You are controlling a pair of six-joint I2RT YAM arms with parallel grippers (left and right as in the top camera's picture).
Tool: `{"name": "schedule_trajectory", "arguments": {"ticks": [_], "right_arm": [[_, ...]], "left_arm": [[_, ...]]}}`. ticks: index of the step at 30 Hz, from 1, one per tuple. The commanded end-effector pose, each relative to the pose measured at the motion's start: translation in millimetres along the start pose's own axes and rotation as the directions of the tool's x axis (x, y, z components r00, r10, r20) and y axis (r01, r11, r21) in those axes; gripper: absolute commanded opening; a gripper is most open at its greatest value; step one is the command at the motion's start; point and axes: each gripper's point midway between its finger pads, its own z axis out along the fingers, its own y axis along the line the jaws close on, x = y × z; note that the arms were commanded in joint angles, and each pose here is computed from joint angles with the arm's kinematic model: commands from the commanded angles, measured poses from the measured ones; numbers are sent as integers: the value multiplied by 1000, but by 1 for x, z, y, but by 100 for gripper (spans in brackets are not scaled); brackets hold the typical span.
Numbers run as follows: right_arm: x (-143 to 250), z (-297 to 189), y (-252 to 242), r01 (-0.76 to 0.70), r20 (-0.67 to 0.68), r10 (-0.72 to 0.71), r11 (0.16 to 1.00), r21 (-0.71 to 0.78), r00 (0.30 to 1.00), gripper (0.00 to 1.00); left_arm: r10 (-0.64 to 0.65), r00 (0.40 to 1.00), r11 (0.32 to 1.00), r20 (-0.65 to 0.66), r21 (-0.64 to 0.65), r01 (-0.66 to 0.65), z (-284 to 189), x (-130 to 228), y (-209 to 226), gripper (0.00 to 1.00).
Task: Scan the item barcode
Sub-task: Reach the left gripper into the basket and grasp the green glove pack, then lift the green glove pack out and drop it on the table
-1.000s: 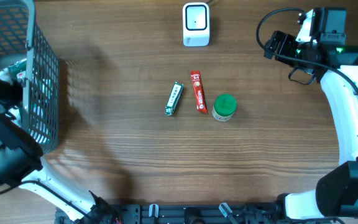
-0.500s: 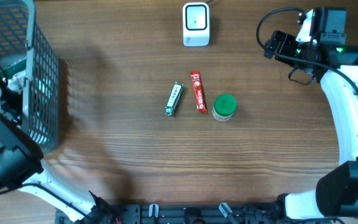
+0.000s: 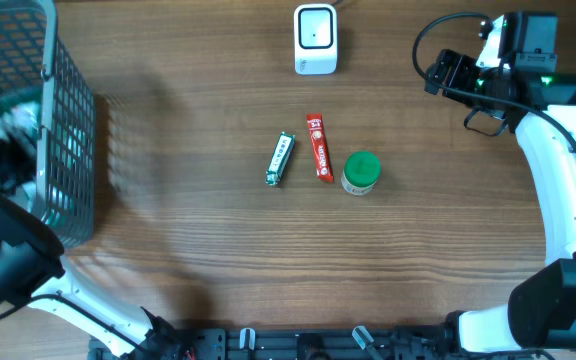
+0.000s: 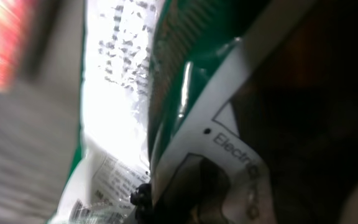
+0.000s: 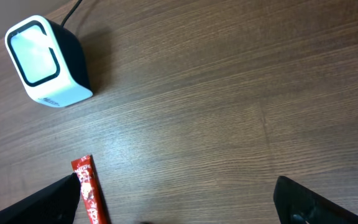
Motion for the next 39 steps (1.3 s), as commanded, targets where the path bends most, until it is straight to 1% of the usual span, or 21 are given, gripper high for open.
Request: {"name": "schedule_trajectory", "arguments": {"ticks": [1, 6, 10, 11, 13, 14, 16, 18, 21, 23, 26, 28, 29, 31, 34, 36, 39], "right_arm": [[0, 1, 0, -10, 0, 10, 1000, 8, 1000, 100], [0, 1, 0, -10, 0, 10, 1000, 8, 1000, 100], [-2, 1, 0, -10, 8, 9, 1000, 5, 1000, 100], [-4, 1, 1, -8, 14, 8, 1000, 4, 1000, 100], [-8, 1, -2, -29, 29, 29, 1000, 3, 999, 100], [-9, 1, -3, -41, 32, 41, 999, 4, 999, 100], [-11, 0, -7, -89, 36, 89, 996, 8, 995, 100], [-12, -1, -12, -103, 40, 102, 995, 13, 994, 100], [-13, -1, -16, -110, 43, 109, 994, 18, 993, 100], [-14, -2, -19, -115, 46, 114, 993, 24, 992, 99], [-18, -3, -36, -130, 73, 123, 987, 96, 990, 100], [-16, -3, -45, -138, 72, 129, 981, 134, 989, 100], [-14, -3, -46, -137, 66, 129, 980, 142, 989, 100], [-13, -3, -47, -136, 59, 128, 980, 145, 990, 100], [-13, -3, -47, -136, 60, 128, 980, 144, 990, 100], [-13, -3, -47, -135, 60, 128, 980, 144, 990, 100], [-13, -3, -47, -135, 60, 128, 980, 144, 990, 100]], "left_arm": [[-93, 975, 994, 201, 71, 80, -78, -28, -17, 4], [-175, 930, 983, 323, 112, 146, -130, -31, -14, 4], [-167, 881, 984, 442, 137, 118, -179, -24, -21, 4], [-166, 863, 983, 478, 150, 106, -194, -21, -26, 4], [-182, 794, 978, 581, 194, 82, -239, -7, -41, 4], [-183, 774, 976, 606, 209, 67, -252, -2, -47, 4], [-166, 734, 968, 658, 252, -7, -282, 19, -72, 4], [-125, 713, 958, 690, 272, -95, -302, 44, -100, 4], [-22, 717, 930, 697, 278, -242, -312, 85, -147, 4], [56, 737, 903, 674, 280, -325, -307, 109, -175, 4], [221, 783, 847, 582, 282, -450, -277, 152, -223, 4], [301, 806, 834, 510, 270, -482, -251, 172, -244, 4], [349, 808, 824, 474, 255, -506, -236, 181, -254, 4], [415, 819, 826, 396, 215, -522, -202, 196, -269, 4], [507, 813, 806, 286, 176, -565, -149, 219, -291, 4], [545, 810, 797, 218, 164, -581, -110, 236, -306, 4], [605, 784, 772, 139, 139, -620, -49, 260, -325, 4]]}}
